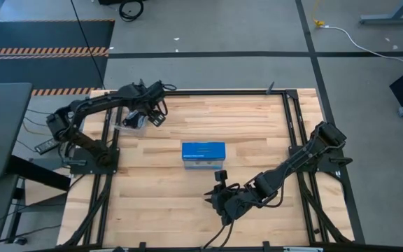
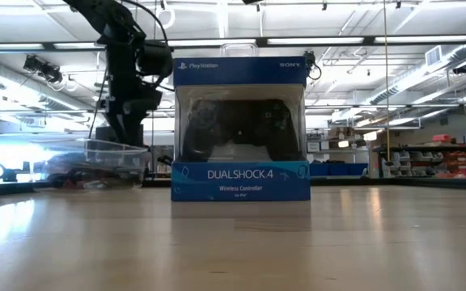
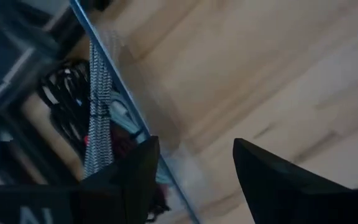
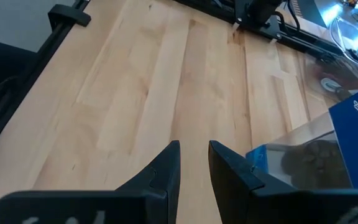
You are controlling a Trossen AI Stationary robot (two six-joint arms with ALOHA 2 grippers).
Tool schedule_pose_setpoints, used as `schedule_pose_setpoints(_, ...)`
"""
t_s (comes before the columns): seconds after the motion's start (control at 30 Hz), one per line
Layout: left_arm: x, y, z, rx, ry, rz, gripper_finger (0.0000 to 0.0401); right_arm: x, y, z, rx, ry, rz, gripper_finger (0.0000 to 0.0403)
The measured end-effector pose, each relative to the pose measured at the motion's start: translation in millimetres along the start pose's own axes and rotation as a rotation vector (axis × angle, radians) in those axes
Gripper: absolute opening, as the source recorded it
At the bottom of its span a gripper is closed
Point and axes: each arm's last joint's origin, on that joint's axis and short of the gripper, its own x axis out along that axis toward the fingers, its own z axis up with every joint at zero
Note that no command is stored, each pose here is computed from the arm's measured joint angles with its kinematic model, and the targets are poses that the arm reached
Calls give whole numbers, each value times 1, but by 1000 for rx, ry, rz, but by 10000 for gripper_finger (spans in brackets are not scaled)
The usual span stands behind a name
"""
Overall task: Pick and place USB-C Cables
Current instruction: Adjust the transparent bin
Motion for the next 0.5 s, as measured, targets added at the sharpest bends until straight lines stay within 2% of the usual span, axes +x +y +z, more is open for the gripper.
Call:
schedule_pose_setpoints(0.1,2,3,-2,-5,16,33,218,0,0,-1,-4,6,-1,89)
schedule_pose_setpoints(0.5,8,6,-2,-70,26,43,217,0,0,-1,-2,10,-1,89)
